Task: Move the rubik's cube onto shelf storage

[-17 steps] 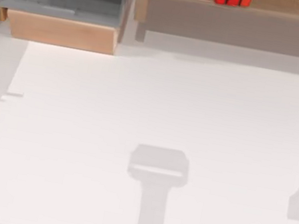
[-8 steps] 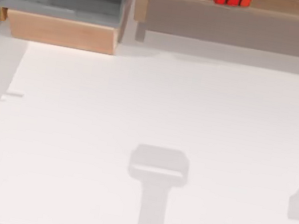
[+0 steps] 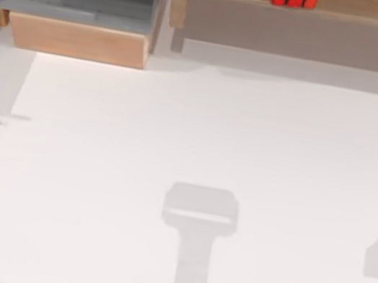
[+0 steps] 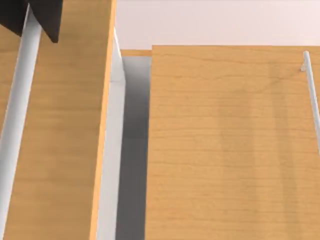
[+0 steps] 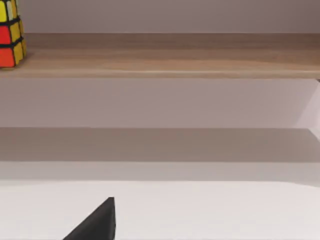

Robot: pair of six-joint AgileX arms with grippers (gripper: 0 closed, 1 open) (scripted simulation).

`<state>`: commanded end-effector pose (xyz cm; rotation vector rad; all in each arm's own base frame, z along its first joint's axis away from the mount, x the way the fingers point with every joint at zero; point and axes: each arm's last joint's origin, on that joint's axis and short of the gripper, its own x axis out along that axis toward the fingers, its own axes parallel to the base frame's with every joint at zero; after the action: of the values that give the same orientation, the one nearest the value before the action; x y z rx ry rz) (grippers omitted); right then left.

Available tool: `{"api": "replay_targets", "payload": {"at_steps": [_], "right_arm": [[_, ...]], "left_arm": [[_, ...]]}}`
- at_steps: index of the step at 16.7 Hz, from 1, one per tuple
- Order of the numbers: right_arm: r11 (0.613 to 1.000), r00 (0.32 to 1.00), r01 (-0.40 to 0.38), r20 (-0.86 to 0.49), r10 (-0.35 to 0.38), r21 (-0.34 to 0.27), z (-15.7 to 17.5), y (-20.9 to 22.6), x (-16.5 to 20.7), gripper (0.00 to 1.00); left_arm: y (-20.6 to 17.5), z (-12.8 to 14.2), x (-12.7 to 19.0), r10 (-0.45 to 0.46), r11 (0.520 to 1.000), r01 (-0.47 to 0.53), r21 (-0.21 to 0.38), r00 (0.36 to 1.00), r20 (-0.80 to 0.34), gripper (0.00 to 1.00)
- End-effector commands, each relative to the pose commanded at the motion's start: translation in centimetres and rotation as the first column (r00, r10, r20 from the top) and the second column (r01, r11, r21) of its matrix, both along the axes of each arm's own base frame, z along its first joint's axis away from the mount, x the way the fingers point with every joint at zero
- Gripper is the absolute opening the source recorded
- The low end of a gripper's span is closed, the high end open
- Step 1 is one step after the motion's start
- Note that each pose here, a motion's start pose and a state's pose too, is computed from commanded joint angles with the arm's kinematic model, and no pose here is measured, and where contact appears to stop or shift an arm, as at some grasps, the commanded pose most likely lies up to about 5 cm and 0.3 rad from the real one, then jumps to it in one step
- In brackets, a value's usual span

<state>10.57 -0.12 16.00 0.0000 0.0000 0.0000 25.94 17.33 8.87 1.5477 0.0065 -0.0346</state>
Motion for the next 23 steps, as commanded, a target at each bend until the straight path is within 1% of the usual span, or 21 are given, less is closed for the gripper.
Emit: {"api": "replay_targets", "payload": {"at_steps": [2,4,6,7,13,20,23], "right_arm": [[1.0,1.0,0.0,0.0,0.0,0.0,0.0,0.0,0.0,1.0],[1.0,1.0,0.0,0.0,0.0,0.0,0.0,0.0,0.0,1.0],[1.0,1.0,0.0,0.0,0.0,0.0,0.0,0.0,0.0,1.0],[1.0,1.0,0.0,0.0,0.0,0.0,0.0,0.0,0.0,1.0],[1.0,1.0,0.0,0.0,0.0,0.0,0.0,0.0,0.0,1.0],[1.0,1.0,0.0,0.0,0.0,0.0,0.0,0.0,0.0,1.0],[1.0,1.0,0.0,0.0,0.0,0.0,0.0,0.0,0.0,1.0]], "left_arm": [[0.1,0.0,1.6,0.0,1.0,0.0,0.001,1.0,0.0,0.0],[0.4,0.5,3.6,0.0,1.0,-0.001,0.017,1.0,0.024,0.0],[0.2,0.5,5.3,0.0,1.0,0.0,0.014,1.0,0.019,0.0],[0.0,0.3,5.7,0.0,1.0,0.0,0.008,1.0,0.012,0.0],[-0.1,-0.1,5.9,-0.004,1.0,0.004,-0.004,1.0,-0.003,0.0],[0.2,0.1,10.8,0.009,1.0,-0.009,0.003,1.0,0.005,0.0],[0.0,0.1,11.9,0.004,1.0,-0.004,0.001,1.0,0.003,0.0]]}}
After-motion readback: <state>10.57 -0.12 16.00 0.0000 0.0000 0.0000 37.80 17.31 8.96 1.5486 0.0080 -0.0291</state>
